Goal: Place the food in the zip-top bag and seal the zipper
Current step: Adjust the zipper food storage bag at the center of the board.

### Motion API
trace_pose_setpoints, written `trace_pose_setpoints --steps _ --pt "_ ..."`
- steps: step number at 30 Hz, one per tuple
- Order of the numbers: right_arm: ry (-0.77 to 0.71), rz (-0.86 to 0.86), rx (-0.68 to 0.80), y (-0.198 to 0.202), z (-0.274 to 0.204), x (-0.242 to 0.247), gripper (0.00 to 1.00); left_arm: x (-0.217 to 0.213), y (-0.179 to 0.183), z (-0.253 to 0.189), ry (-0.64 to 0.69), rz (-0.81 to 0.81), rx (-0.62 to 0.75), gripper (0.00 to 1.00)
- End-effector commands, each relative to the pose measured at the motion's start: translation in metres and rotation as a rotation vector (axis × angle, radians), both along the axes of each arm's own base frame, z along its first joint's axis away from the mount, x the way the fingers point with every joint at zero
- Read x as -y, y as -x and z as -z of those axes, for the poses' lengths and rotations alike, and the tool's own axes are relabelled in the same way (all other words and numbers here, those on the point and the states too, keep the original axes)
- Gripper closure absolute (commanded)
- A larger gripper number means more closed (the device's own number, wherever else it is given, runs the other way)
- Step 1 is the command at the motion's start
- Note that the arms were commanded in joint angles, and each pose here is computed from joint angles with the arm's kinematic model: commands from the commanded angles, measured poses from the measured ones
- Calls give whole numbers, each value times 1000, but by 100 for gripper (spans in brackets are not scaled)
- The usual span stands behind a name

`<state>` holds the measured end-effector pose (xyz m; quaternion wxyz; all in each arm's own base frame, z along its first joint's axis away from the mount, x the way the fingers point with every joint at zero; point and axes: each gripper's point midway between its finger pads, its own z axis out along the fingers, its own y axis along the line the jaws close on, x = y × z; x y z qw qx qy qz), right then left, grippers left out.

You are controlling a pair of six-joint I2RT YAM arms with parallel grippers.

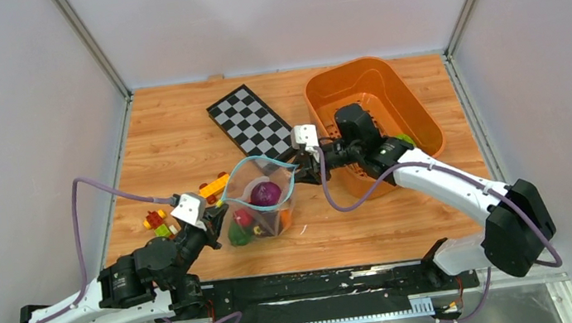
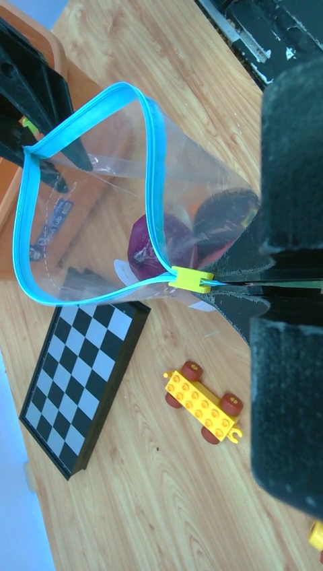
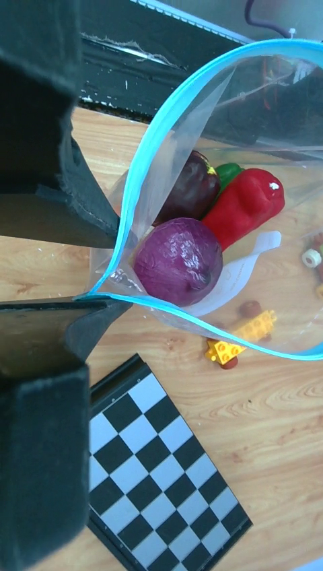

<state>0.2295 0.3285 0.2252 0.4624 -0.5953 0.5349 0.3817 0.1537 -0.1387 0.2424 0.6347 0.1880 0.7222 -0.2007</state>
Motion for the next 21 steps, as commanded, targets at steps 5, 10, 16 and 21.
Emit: trace_pose_setpoints --steps 5,10,16,21 --pt "-16 48 -18 0 -15 4 100 -5 -1 -13 77 -22 13 100" --pt "29 219 -76 0 -9 29 100 -10 -1 -13 98 -32 15 100" --pt "76 244 -151 32 4 57 99 -11 -1 -12 106 -34 20 100" --pt "69 285 -158 46 5 79 99 -9 0 -11 105 -25 18 100"
